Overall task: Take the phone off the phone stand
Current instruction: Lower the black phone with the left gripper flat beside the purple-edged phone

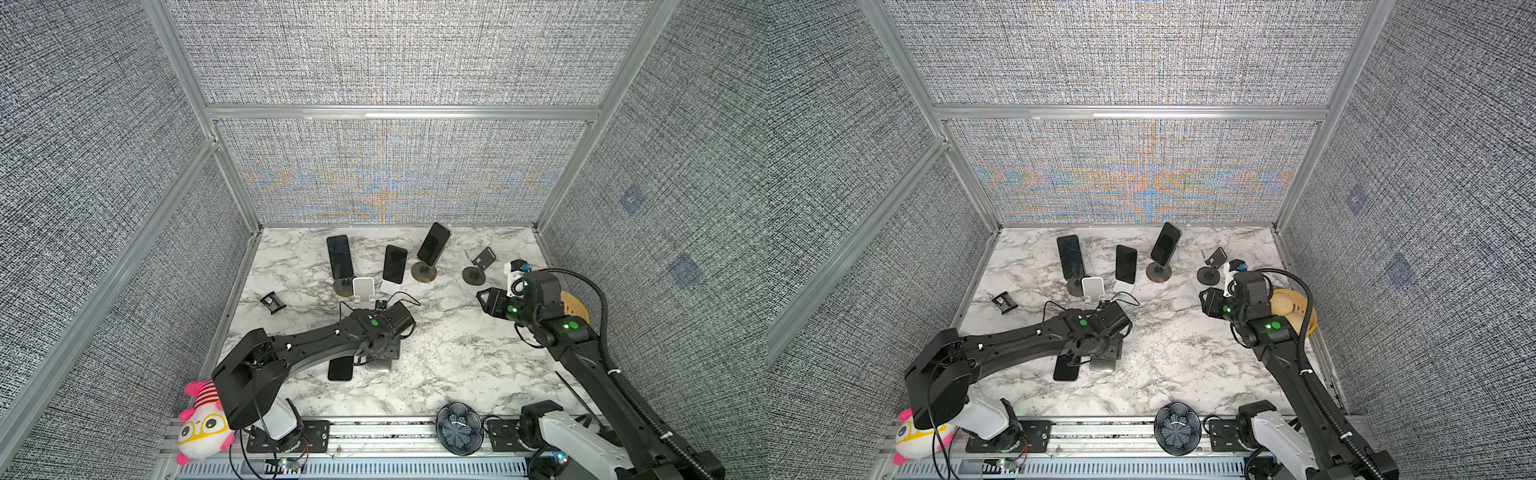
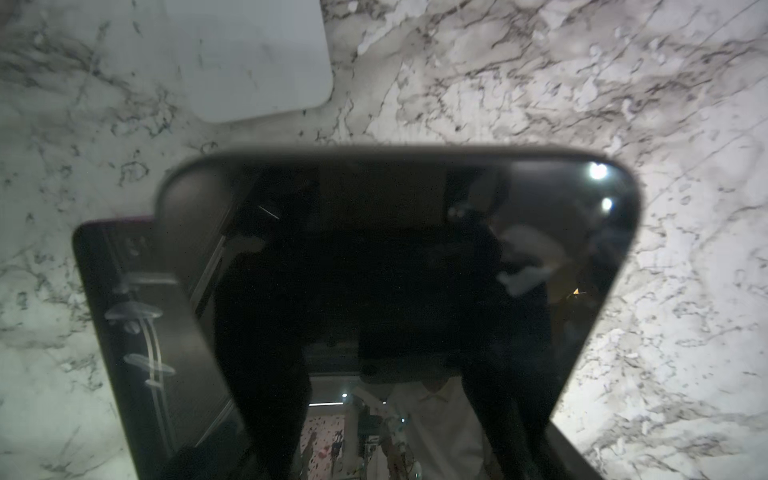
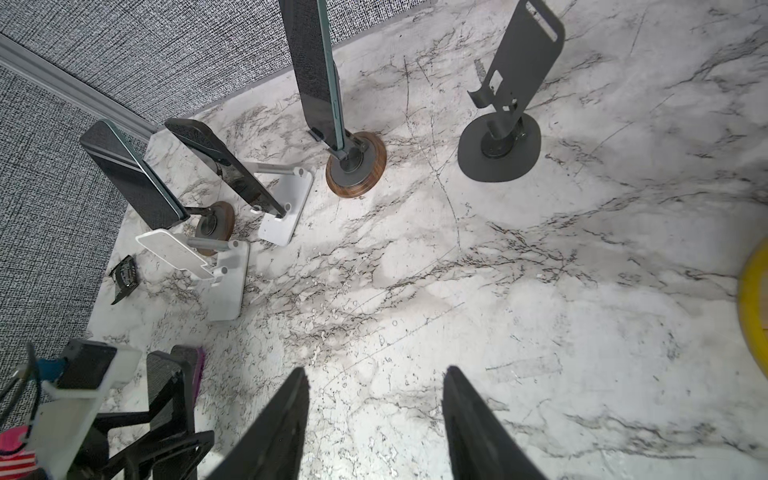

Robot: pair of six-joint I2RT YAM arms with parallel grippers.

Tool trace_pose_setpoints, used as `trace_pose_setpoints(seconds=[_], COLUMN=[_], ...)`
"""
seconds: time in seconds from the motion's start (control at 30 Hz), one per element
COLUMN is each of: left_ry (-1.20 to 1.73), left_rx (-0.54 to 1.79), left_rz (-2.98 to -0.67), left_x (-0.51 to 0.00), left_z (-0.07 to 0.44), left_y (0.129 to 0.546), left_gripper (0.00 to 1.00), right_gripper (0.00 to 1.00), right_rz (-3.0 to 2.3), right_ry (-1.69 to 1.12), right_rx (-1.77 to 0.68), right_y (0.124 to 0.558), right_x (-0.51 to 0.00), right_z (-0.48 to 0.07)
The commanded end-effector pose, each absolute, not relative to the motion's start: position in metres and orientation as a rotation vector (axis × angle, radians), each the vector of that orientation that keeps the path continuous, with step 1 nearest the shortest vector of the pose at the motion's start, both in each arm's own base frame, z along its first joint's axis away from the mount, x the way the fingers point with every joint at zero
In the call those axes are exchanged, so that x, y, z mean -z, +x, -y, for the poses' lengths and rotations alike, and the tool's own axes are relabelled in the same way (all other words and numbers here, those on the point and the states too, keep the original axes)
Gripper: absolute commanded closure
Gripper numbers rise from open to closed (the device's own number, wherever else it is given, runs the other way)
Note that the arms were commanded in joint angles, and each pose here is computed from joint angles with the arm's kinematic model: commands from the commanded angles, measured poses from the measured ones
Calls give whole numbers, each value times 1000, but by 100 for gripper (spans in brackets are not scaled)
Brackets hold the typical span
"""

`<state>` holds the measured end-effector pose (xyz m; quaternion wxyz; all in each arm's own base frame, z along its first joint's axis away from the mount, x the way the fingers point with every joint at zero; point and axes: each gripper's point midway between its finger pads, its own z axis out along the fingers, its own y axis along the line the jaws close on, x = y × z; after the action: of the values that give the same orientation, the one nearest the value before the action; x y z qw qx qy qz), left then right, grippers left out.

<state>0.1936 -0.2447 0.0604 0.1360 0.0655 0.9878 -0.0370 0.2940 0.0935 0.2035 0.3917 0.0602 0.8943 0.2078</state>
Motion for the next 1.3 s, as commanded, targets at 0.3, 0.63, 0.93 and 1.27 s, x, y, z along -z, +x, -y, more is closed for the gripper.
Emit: trace_pose_setpoints(seconds=[0.3, 0.63, 0.93, 1.27], left_ry=[94, 107, 84, 91], left_rx=[15, -27, -81, -117], left_rz=[-2977, -3002, -3018, -3025], left_x=[-27, -15, -7, -3], left_z=[230, 222, 214, 212], left_y=[175, 170, 168, 168], left_gripper=[47, 45, 30, 12], right_gripper=[47, 47, 47, 47], right_rz=[-2289, -2300, -2302, -2307], right_ry=[170, 173, 169, 165], right_rx=[-491, -497, -506, -501], right_y=[292, 290, 290, 289], right_x=[-195, -190, -189, -187], right_z=[-88, -89, -90, -90])
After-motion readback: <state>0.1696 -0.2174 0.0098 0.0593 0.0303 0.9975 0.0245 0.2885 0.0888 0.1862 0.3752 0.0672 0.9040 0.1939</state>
